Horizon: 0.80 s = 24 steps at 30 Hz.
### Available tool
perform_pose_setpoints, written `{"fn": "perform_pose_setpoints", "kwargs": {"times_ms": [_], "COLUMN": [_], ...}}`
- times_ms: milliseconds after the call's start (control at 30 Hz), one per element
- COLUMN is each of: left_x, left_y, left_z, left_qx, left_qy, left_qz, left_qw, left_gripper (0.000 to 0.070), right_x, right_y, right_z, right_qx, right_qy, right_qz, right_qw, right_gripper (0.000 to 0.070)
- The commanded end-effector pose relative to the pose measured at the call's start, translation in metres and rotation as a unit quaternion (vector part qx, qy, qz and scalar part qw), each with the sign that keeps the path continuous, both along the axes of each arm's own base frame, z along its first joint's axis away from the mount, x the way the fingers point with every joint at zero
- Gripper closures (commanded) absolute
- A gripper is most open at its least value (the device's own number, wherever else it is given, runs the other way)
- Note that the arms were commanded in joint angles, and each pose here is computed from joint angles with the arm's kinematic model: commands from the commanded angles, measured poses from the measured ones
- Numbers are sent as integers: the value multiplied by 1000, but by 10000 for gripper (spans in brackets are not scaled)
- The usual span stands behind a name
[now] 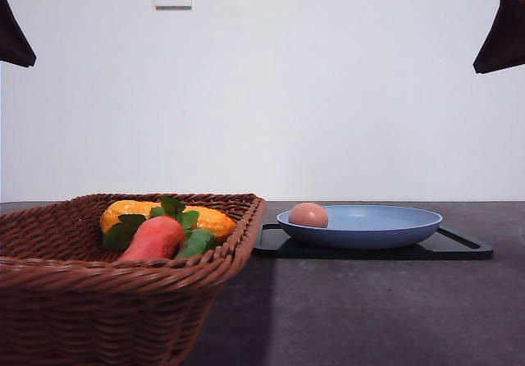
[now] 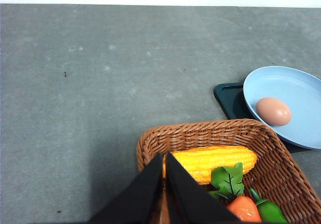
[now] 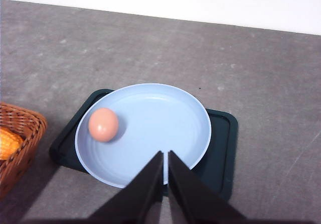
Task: Transfer egg from basket to plate and serve
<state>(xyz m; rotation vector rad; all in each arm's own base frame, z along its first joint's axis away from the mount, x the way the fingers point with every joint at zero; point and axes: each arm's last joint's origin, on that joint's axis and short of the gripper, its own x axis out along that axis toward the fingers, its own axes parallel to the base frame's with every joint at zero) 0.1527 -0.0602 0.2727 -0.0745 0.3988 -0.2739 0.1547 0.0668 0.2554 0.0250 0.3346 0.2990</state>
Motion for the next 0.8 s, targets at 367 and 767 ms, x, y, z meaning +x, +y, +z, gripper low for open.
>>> {"fn": "perform_pose_setpoints", "kwargs": {"times_ms": [367,767], "left_x": [-48,-73], "left_y": [19,49], "left_z": [16,-58], "left_qx": [10,5], "left_qy": [-127,-205], "left_qz": [-16,98], "left_qw": [992,974], "left_gripper": [700,700], "right_x": [1,1], "right_y": [1,1], "right_z": [4,4], "right_qx": [11,11], "right_qy": [-5,-5], "right_qz": [0,0], "right_qw": [1000,1000], "right_gripper": [700,700]}}
